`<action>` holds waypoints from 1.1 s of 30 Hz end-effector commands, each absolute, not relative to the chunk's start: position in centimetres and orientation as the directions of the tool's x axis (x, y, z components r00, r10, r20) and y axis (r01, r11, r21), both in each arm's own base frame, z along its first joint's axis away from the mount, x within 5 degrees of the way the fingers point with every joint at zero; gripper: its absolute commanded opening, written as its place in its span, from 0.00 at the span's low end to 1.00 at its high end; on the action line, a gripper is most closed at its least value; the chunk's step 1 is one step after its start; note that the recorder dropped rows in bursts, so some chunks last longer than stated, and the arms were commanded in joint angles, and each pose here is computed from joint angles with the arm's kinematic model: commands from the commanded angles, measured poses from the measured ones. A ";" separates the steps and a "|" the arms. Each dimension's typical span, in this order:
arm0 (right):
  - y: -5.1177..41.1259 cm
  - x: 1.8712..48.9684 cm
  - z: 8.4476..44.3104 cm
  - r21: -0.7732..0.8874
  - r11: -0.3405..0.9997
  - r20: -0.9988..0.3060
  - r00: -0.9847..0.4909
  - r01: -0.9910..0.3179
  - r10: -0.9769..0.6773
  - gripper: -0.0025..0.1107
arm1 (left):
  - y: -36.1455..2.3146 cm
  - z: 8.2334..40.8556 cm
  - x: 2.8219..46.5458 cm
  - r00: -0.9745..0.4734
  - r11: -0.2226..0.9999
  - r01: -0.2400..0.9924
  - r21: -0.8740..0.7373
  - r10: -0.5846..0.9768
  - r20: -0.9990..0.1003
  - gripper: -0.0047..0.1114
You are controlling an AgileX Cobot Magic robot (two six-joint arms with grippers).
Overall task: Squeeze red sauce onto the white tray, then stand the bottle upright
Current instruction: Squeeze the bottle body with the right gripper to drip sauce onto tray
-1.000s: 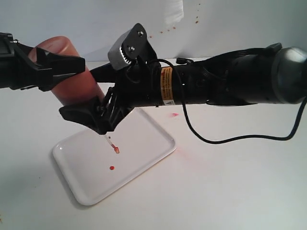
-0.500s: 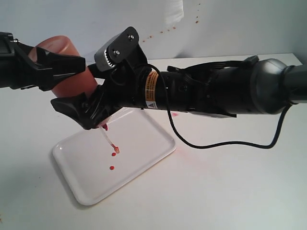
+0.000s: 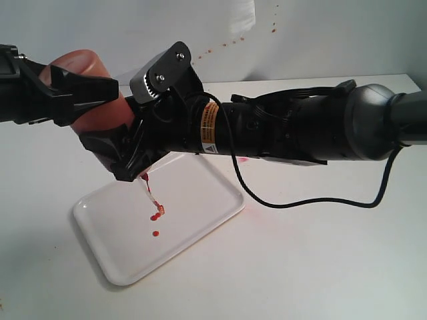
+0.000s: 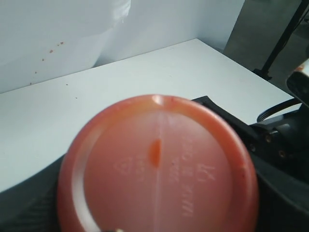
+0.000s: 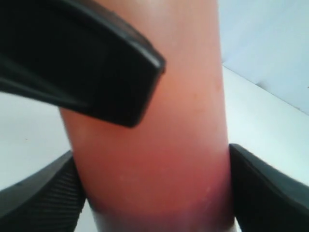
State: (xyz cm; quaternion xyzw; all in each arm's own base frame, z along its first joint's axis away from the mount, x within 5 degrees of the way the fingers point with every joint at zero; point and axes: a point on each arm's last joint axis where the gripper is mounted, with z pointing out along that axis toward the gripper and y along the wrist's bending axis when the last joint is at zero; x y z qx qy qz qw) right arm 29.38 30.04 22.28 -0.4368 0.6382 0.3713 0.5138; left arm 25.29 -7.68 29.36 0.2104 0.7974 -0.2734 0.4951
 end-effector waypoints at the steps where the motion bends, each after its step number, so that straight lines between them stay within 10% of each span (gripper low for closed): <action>1: 30.2 29.4 22.7 0.028 0.339 -0.984 -0.086 -0.940 -0.157 0.02 | -8.0 30.1 25.3 -0.411 0.752 0.609 -0.253 0.026 -0.911 0.04; 12: 30.2 29.3 22.6 0.020 0.333 -0.983 -0.079 -0.943 -0.165 0.06 | -8.0 30.1 25.3 -0.411 0.752 0.609 -0.253 0.026 -0.911 0.04; 21: 30.2 29.2 22.6 0.000 0.319 -0.982 -0.061 -0.948 -0.181 0.95 | -8.0 30.1 25.3 -0.411 0.752 0.609 -0.253 0.026 -0.911 0.04; 33: 30.2 29.2 22.6 0.000 0.319 -0.982 -0.061 -0.948 -0.181 0.95 | -8.0 30.1 25.3 -0.411 0.752 0.609 -0.253 0.026 -0.911 0.04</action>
